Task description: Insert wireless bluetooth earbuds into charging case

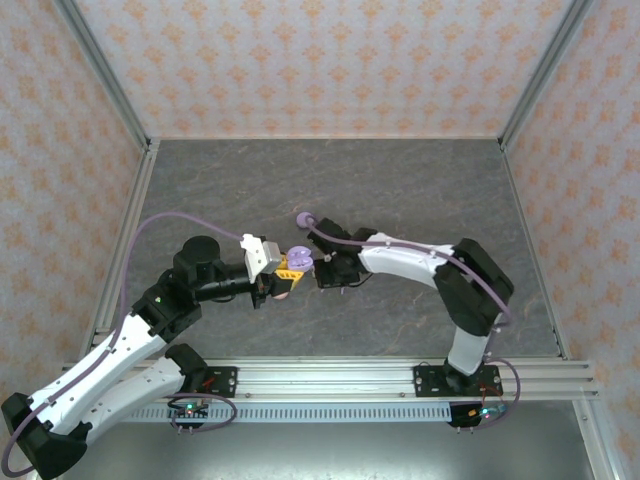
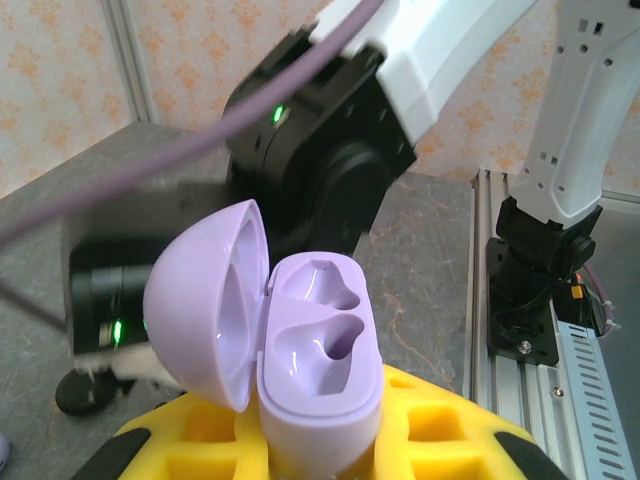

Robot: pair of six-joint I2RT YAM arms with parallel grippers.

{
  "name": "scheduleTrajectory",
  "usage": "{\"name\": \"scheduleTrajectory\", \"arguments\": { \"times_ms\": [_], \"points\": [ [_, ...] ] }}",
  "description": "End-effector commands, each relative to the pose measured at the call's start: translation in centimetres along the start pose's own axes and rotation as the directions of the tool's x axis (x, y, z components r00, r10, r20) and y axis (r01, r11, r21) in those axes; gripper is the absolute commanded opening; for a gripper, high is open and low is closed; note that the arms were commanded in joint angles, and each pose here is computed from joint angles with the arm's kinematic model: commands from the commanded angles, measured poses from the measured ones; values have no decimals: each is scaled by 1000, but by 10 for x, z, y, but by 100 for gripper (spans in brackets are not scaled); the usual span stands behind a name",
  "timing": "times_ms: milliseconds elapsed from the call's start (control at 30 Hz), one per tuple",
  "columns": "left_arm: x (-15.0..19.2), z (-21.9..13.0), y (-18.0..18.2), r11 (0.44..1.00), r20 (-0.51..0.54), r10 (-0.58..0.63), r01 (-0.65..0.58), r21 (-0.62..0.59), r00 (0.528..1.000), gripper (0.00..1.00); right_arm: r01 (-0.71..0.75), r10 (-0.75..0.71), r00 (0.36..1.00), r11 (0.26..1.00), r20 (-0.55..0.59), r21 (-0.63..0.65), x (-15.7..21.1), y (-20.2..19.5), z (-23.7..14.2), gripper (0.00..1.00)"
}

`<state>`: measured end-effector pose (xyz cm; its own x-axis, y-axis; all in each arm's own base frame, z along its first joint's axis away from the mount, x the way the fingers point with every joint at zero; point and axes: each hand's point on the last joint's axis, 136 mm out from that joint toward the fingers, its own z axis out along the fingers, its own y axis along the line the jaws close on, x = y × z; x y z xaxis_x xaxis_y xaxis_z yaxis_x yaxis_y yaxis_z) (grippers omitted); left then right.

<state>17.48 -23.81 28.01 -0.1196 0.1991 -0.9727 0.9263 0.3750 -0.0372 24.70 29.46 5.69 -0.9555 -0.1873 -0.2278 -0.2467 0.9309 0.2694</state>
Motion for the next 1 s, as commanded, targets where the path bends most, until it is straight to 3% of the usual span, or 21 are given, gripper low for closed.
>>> {"name": "scheduleTrajectory", "arguments": {
  "times_ms": [0, 167, 367, 533, 700, 967],
  "points": [
    [1, 3, -2, 1000, 11, -18, 18, 15, 1000, 13, 34, -34, 993, 999, 111, 2, -17, -20, -42, 20],
    [4, 11, 0, 999, 0, -33, 33, 28, 999, 13, 117, -108, 958, 993, 266, -18, -36, -30, -103, 20],
    [13, 30, 5, 996, -28, -67, 68, 60, 997, 11, 293, -246, 844, 956, 477, -24, -48, -12, -184, 20],
    [17, 46, 10, 994, -55, -75, 79, 76, 996, 10, 433, -342, 739, 901, 581, -20, -43, 6, -234, 20],
    [18, 55, 12, 992, -67, -76, 82, 93, 995, 10, 556, -454, 649, 831, 611, 27, -31, 29, -252, 20],
    [20, 60, 13, 991, -74, -83, 90, 100, 994, 9, 662, -539, 575, 748, 615, 37, -21, 61, -247, 20]
  ]
}}
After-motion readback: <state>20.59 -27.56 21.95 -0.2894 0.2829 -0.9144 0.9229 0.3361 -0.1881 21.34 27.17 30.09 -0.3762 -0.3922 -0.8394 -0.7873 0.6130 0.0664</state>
